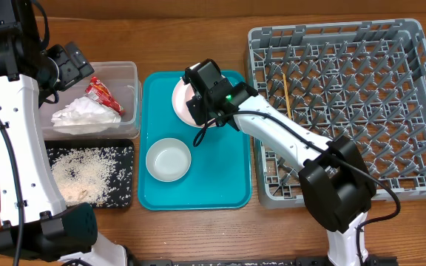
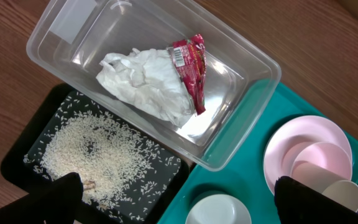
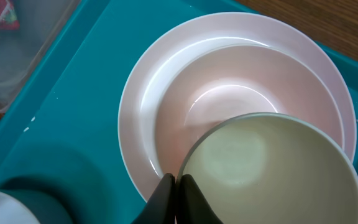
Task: Sort waste into correct bins and load items into the dishwasher
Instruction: 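Lower the right gripper into the white cup and grasp its rim, then lift the white cup and carry it to the rack's back-left corner, then set the cup upside down in the rack and open the right gripper, then move the right gripper back over the pink bowl on the plate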
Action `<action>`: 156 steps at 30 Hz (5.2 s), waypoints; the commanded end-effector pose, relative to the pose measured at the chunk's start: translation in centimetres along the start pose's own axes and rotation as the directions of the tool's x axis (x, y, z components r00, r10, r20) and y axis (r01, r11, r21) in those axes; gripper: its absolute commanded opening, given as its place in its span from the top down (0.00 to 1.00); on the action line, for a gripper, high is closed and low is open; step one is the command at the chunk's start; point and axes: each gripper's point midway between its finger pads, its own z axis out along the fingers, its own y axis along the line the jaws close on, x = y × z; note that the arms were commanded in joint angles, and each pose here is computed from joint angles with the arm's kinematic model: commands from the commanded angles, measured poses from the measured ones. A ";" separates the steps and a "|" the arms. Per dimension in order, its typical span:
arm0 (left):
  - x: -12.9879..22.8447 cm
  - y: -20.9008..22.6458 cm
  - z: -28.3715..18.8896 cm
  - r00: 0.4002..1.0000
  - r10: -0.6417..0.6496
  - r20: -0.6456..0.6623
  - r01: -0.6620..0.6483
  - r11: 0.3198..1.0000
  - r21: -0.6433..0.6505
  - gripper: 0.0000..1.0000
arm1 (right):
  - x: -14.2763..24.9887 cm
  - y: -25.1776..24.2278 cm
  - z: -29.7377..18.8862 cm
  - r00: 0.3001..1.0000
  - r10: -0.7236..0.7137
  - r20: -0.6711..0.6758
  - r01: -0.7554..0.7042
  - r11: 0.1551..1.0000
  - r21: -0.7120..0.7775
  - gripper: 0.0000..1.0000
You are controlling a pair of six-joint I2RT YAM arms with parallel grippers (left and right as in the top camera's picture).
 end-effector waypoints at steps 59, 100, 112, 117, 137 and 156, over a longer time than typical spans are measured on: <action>-0.1 -0.1 -0.6 1.000 0.007 0.014 -0.007 1.000 0.011 0.00 | -10.6 -24.4 -19.7 0.814 0.436 0.384 0.015 0.644 -0.765 0.96; -0.1 -0.1 -0.6 1.000 0.007 0.014 -0.007 1.000 0.011 0.00 | -4.9 -21.3 -6.7 0.884 0.445 0.143 -0.083 0.450 -0.889 0.96; -0.1 -0.1 -0.6 1.000 0.007 0.014 -0.008 1.000 0.011 0.00 | -3.3 -23.8 -4.8 0.851 0.520 0.074 -0.238 0.508 -0.828 0.96; -0.1 -0.1 -0.6 1.000 0.007 0.014 -0.007 1.000 0.011 0.00 | -2.6 -24.5 -5.0 0.835 0.550 0.037 -0.285 0.489 -0.824 0.96; -0.1 -0.1 -0.6 1.000 0.007 0.014 -0.007 1.000 0.011 0.00 | 0.1 -27.3 -5.7 0.782 0.622 -0.035 -0.489 0.577 -0.655 0.79; -0.1 -0.1 -0.6 1.000 0.007 0.014 -0.007 1.000 0.011 0.00 | 0.0 -24.3 -10.6 0.908 0.420 0.012 -0.414 0.900 -0.135 0.79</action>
